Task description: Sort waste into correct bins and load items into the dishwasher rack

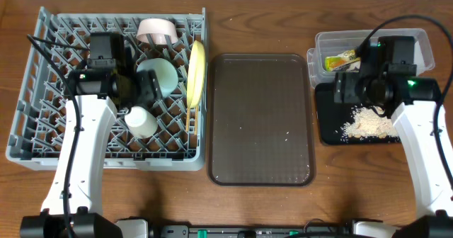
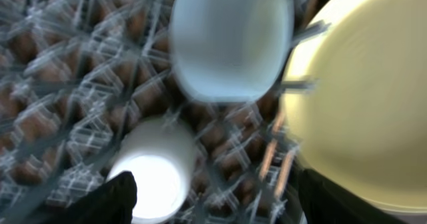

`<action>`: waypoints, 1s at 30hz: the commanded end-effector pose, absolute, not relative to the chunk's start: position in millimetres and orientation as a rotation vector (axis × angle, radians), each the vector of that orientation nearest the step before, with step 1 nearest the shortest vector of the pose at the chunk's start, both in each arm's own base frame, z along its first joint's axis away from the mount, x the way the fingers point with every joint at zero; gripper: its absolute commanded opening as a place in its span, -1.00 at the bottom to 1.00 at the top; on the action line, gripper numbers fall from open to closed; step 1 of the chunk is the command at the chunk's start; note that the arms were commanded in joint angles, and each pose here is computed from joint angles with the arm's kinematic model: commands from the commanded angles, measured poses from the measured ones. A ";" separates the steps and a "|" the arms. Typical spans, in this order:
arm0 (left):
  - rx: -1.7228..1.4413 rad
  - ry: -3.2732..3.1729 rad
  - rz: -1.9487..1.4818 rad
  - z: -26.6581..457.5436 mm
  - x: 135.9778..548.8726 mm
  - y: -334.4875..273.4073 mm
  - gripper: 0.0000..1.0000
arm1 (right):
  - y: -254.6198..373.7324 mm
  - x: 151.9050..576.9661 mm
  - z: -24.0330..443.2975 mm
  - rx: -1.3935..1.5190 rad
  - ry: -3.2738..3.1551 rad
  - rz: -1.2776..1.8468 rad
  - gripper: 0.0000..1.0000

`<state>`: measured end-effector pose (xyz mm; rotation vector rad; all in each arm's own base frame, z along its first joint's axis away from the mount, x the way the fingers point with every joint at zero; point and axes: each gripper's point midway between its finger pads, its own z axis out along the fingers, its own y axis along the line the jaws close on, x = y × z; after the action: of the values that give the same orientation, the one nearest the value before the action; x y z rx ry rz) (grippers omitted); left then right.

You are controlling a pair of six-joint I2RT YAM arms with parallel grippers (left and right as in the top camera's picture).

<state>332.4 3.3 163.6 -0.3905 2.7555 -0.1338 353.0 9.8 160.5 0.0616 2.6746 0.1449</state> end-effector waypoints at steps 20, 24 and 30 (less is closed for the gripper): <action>-0.271 2.494 -0.061 185.5 244.8 4.9 0.58 | 10.7 274.8 162.1 0.114 2.487 0.144 0.98; -0.262 2.403 -0.070 194.0 226.1 4.7 0.76 | -4.3 254.5 173.2 0.207 2.396 0.061 0.98; -0.253 2.313 -0.079 211.9 216.5 4.6 0.80 | -6.4 240.3 192.4 0.206 2.310 0.051 0.98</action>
<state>218.9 3.2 210.0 -0.2676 2.3271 -0.0969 243.6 -3.0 190.8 0.1741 2.3281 0.0711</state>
